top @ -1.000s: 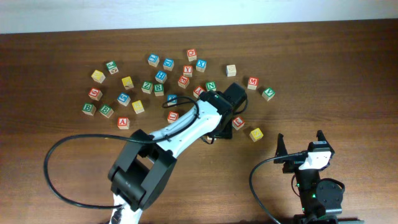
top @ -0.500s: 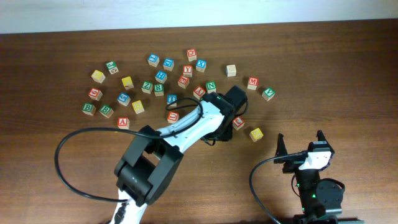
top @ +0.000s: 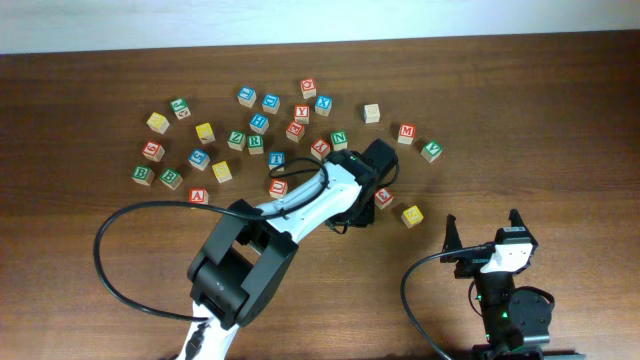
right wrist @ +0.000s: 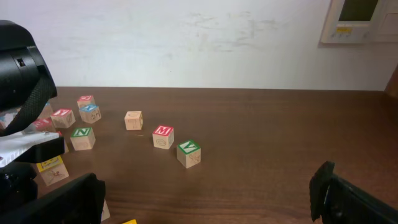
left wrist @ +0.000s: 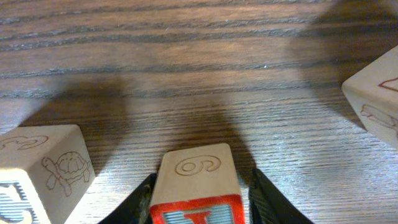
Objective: Spell out ICRA
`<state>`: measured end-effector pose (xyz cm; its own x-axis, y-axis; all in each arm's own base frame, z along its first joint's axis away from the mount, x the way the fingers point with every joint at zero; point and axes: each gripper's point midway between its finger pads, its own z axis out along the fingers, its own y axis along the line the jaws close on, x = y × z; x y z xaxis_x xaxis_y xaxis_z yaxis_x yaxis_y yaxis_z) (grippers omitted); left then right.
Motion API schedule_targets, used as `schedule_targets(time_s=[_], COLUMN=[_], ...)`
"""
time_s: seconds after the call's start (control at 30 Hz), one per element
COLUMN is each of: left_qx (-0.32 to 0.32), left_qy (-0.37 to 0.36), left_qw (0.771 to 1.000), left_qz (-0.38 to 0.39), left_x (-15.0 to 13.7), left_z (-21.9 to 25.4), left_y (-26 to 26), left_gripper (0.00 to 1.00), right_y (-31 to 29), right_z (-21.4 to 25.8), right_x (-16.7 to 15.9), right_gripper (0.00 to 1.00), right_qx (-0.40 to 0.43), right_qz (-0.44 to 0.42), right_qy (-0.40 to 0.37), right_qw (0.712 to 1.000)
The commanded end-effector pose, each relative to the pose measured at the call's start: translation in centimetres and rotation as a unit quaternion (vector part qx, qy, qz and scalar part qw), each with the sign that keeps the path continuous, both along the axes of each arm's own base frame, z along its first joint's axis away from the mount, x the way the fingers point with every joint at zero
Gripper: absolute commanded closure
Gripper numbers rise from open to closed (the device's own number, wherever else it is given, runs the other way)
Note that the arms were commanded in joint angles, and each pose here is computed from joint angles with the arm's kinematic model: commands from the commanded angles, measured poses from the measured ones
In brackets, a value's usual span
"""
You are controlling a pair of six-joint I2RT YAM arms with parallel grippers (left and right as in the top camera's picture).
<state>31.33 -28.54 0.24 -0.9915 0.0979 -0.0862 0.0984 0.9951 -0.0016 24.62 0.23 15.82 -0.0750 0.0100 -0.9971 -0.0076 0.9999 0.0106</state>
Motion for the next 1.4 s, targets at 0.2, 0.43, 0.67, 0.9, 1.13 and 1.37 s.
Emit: schedule_targets(time_s=[0.2, 0.43, 0.67, 0.9, 1.13, 1.37], left_qx=[-0.004, -0.005, -0.006, 0.001, -0.003, -0.104], left_qy=[-0.002, -0.002, -0.003, -0.032, -0.063, -0.094], left_qw=[1.0, 1.0, 1.0, 0.999, 0.996, 0.99], left_qz=[0.004, 0.004, 0.004, 0.035, 0.065, 0.032], left_x=[0.4, 0.4, 1.3, 4.2, 6.6, 4.0], left_z=[-1.1, -0.9, 3.0, 12.4, 21.9, 28.9], left_y=[-0.3, -0.4, -1.2, 0.8, 8.5, 12.6], left_gripper=[0.71, 0.75, 0.75, 0.75, 0.77, 0.81], right_y=[-0.3, -0.3, -0.3, -0.3, -0.3, -0.3], right_z=[-0.3, -0.3, -0.3, -0.3, -0.3, -0.3], right_x=[0.0, 0.0, 0.0, 0.0, 0.0, 0.0], right_gripper=[0.02, 0.02, 0.02, 0.02, 0.02, 0.02], right_qx=[-0.002, -0.002, -0.002, -0.002, -0.002, -0.002], right_qz=[-0.007, -0.007, -0.007, -0.007, -0.007, -0.007], right_qy=[0.003, 0.002, 0.002, 0.003, 0.003, 0.002], right_qw=[1.0, 1.0, 1.0, 1.0, 1.0, 1.0])
